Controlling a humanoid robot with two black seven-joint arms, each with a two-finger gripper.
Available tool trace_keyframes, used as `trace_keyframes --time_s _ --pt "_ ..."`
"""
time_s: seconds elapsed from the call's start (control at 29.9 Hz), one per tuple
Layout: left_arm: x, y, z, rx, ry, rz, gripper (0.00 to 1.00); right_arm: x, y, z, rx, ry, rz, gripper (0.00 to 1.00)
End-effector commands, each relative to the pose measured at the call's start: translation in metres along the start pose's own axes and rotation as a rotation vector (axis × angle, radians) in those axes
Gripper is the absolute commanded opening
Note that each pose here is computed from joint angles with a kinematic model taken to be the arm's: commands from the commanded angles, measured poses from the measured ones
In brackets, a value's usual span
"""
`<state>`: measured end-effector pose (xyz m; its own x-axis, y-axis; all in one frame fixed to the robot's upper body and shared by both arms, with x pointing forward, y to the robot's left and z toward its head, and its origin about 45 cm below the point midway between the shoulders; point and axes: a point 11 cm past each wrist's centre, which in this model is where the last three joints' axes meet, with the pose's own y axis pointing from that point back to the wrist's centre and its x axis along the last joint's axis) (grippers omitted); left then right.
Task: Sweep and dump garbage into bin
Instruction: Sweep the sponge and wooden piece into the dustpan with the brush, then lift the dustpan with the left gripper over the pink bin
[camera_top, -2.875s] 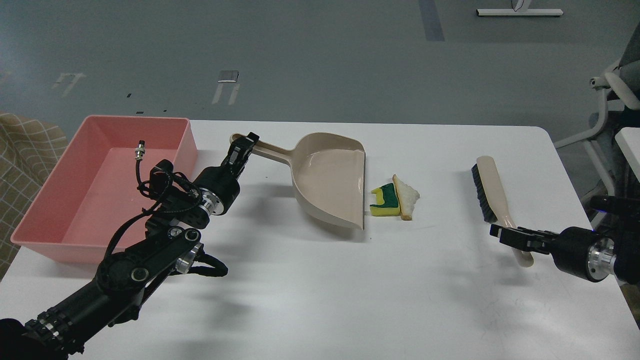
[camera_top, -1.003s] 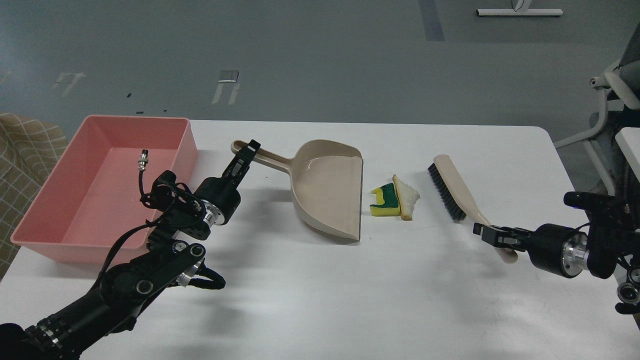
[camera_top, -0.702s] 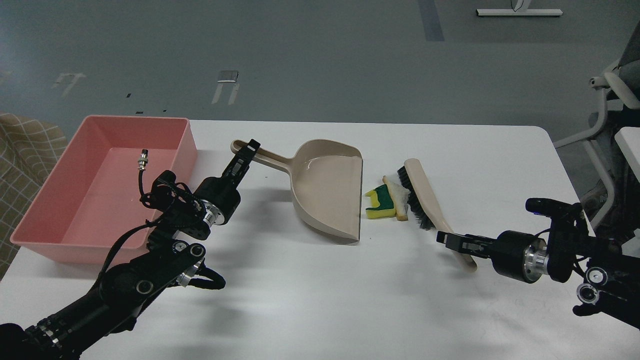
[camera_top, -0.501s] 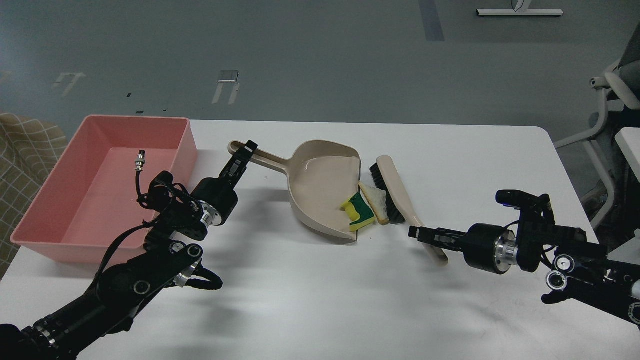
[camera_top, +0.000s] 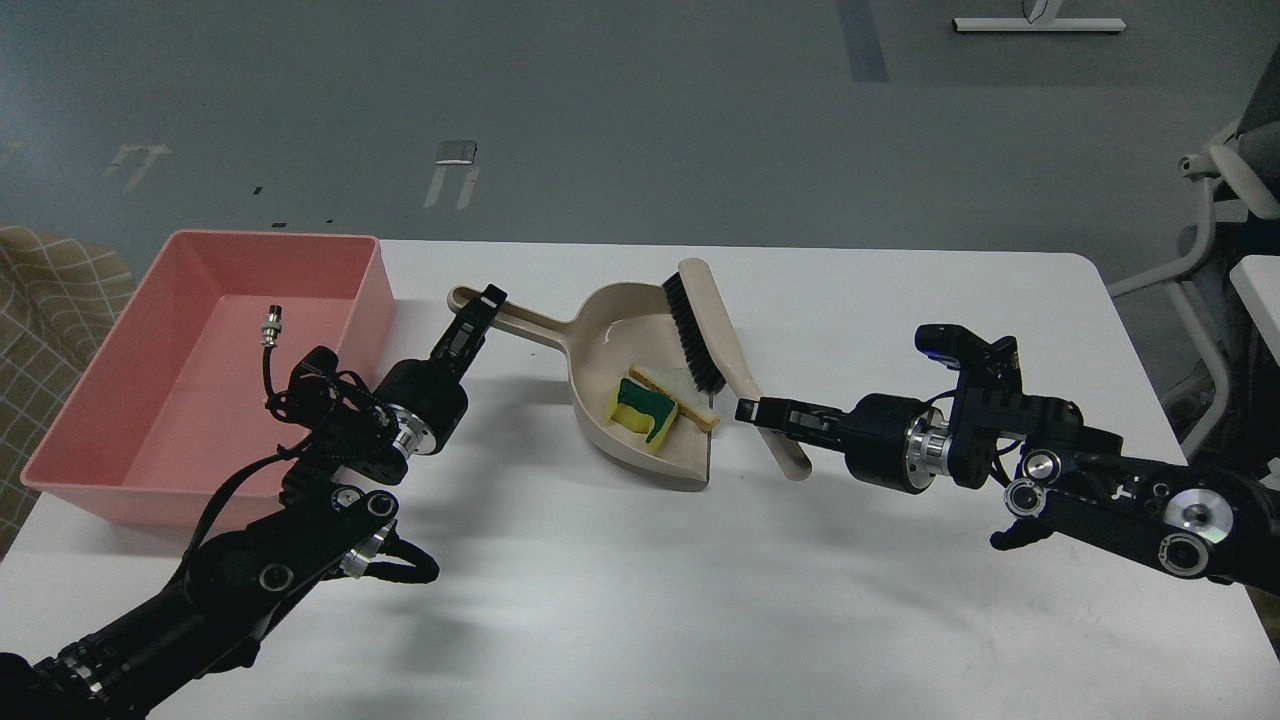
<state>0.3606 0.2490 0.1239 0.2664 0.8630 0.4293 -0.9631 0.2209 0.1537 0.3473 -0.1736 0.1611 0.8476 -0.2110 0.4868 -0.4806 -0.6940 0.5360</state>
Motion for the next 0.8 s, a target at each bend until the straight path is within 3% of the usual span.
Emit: trace_keyframes --time_s 0.0,0.23,0.43,0.6,0.77 --pt "-0.001 -0.001 0.001 -0.001 0.010 -0.001 0.00 0.012 0.012 0.006 -0.022 0.007 0.024 0.01" --pt "-0.003 0.000 -0.004 0.044 0.158 0.021 0.00 0.042 0.057 0.035 -0.111 0.018 0.101 0.01" --pt "-0.013 -0.002 0.000 0.039 0.256 0.027 0.00 0.064 0.127 0.078 -0.257 0.009 0.188 0.02" --pt "-0.022 -0.008 0.009 0.035 0.344 0.031 0.00 0.047 0.178 0.116 -0.363 -0.038 0.196 0.02" --pt "-0.005 -0.016 0.027 0.011 0.406 0.052 0.00 0.027 0.185 0.129 -0.381 -0.068 0.195 0.02"
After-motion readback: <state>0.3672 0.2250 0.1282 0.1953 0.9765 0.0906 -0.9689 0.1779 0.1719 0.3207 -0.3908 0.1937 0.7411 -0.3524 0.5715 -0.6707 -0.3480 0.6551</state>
